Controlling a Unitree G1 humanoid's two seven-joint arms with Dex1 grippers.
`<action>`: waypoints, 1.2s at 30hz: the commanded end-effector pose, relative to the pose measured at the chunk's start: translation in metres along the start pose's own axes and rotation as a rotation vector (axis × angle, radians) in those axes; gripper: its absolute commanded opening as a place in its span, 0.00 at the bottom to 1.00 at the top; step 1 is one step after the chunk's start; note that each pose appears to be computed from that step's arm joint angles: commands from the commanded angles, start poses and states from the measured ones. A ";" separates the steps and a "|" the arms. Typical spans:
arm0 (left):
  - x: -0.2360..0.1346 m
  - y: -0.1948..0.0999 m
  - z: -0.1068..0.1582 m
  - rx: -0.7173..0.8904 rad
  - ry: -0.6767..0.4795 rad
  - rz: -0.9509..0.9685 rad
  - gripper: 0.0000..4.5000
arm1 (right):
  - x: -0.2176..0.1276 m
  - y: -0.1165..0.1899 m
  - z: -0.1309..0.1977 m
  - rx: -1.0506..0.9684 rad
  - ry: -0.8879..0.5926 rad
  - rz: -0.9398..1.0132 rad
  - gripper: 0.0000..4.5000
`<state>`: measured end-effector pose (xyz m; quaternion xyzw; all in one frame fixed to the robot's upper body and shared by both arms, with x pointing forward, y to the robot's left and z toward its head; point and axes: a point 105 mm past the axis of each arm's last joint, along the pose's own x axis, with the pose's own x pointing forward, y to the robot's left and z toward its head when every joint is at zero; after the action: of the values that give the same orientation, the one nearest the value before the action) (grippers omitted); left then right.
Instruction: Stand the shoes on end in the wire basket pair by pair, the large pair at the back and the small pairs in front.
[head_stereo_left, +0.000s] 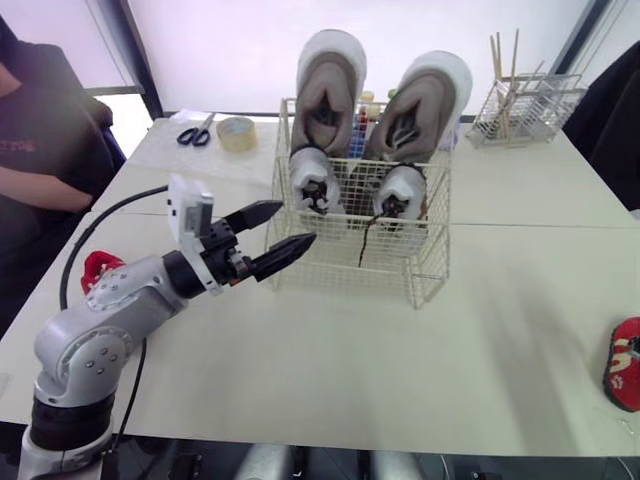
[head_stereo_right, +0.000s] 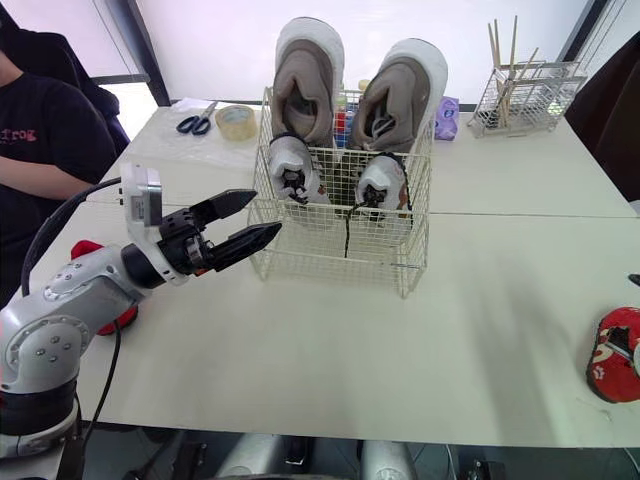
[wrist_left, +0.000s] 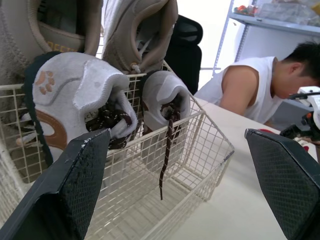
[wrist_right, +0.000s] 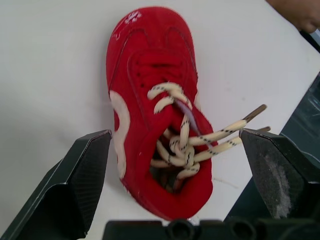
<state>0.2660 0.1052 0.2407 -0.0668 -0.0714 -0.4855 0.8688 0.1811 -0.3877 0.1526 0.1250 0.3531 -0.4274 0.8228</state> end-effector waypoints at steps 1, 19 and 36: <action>0.001 -0.003 0.010 0.044 -0.039 -0.006 0.99 | -0.003 0.003 0.009 -0.023 -0.017 -0.009 1.00; 0.002 -0.002 0.013 0.072 -0.060 0.020 0.99 | -0.006 -0.048 -0.012 -0.374 0.282 0.072 1.00; 0.006 0.004 0.017 0.098 -0.068 0.038 1.00 | -0.012 -0.032 -0.017 -0.432 0.642 0.219 0.50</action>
<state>0.2728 0.1049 0.2502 -0.0528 -0.1028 -0.4618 0.8794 0.1405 -0.3895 0.1474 0.1120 0.6599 -0.1888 0.7186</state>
